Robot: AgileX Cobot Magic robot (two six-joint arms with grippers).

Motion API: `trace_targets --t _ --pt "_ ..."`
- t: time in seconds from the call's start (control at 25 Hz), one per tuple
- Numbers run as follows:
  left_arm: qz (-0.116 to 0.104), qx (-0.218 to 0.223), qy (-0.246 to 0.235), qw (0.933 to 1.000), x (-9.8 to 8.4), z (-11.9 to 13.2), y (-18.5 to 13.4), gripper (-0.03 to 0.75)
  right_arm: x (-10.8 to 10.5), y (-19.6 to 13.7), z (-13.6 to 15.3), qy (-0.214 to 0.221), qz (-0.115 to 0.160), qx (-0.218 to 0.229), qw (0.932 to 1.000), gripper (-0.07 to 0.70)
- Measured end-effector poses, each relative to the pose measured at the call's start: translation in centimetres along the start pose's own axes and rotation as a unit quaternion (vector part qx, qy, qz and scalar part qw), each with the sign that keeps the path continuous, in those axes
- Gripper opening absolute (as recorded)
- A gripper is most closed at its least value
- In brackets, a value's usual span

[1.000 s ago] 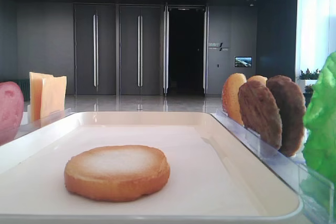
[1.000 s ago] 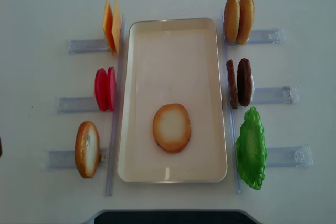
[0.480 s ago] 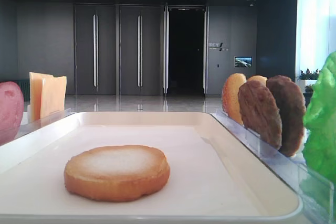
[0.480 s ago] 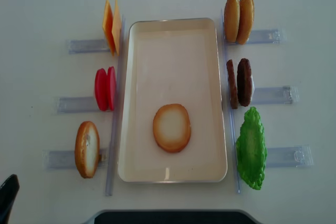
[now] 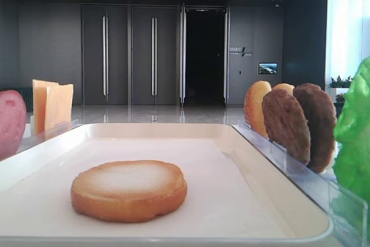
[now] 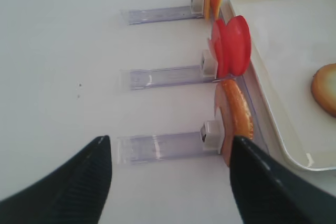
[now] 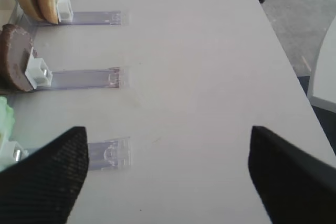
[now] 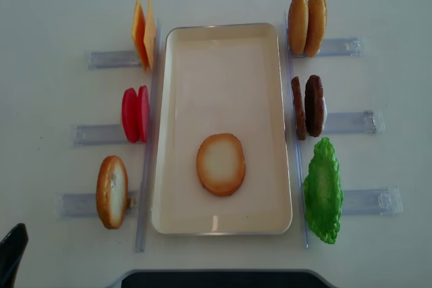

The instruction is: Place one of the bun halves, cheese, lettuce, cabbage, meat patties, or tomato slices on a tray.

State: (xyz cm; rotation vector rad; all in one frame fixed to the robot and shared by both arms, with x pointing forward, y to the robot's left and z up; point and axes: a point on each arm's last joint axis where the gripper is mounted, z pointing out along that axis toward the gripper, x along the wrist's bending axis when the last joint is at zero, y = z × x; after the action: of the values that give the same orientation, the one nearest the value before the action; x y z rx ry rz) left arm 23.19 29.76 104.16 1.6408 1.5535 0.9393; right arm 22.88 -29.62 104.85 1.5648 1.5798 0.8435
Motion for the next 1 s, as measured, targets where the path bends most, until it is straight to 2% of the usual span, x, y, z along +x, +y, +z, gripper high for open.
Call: trace_targets --t 0.16,1.0 --pt "-0.007 0.000 0.006 1.0000 0.10 0.00 -0.01 0.534 0.00 0.00 0.00 0.000 0.000 0.000 1.0000 0.587" --pt "-0.009 0.001 0.006 0.9999 0.12 0.00 -0.01 0.534 0.00 0.00 0.00 0.000 0.000 0.000 1.0000 0.587"
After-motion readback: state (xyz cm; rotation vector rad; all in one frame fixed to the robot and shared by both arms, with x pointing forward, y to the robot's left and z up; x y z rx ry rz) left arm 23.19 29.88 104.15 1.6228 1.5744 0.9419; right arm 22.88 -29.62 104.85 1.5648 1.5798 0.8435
